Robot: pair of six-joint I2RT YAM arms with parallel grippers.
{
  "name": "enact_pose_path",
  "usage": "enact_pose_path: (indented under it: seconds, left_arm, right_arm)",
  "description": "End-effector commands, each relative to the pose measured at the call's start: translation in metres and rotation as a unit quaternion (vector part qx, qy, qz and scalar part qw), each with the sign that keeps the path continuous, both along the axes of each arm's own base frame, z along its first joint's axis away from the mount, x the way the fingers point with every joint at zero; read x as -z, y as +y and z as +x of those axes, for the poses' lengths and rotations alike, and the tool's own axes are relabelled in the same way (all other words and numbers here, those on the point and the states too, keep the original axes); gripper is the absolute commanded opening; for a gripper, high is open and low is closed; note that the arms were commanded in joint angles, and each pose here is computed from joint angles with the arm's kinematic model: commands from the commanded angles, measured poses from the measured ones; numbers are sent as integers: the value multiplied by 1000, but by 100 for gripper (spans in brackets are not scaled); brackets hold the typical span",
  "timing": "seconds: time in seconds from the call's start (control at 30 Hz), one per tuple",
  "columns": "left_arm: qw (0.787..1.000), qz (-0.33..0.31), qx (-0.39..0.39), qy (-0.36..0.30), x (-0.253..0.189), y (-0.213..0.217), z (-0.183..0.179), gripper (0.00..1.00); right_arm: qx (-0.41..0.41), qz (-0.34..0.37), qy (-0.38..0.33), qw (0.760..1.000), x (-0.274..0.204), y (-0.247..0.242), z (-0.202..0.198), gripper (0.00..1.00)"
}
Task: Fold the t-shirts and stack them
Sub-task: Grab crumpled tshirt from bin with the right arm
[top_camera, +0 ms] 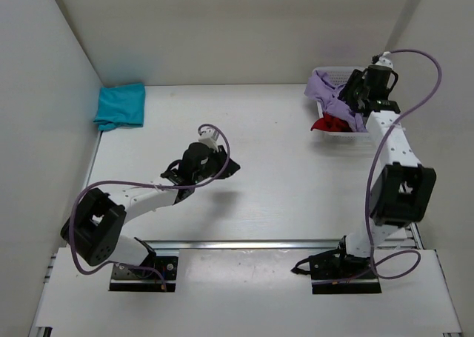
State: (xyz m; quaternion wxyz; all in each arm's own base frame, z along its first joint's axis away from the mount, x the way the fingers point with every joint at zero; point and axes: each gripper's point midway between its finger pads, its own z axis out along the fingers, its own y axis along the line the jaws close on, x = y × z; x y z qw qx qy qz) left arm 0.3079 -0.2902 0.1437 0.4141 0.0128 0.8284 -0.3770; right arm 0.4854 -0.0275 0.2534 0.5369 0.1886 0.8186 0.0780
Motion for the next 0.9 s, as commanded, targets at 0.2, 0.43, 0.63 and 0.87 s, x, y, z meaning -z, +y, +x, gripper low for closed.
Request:
enact_pose_path:
  seconds: [0.2,0.43,0.63,0.87]
  left_arm:
    - [999,-20,48,11,19,1,-32,22]
    - [996,-18,70,48,48,-7,-47,23]
    - [997,-16,59,47,48,-3,-42,23]
    - [997,-23,53,58,50,-1,-38,24]
  right_arm:
    - [-39,-42,113,992,72,-17,62,54]
    - [-29,-73,169,983,107,-18,81,46]
    - [-21,-64,134,989,87,-23,86,0]
    - [-13,-35,17,999,-24,-32,70,0]
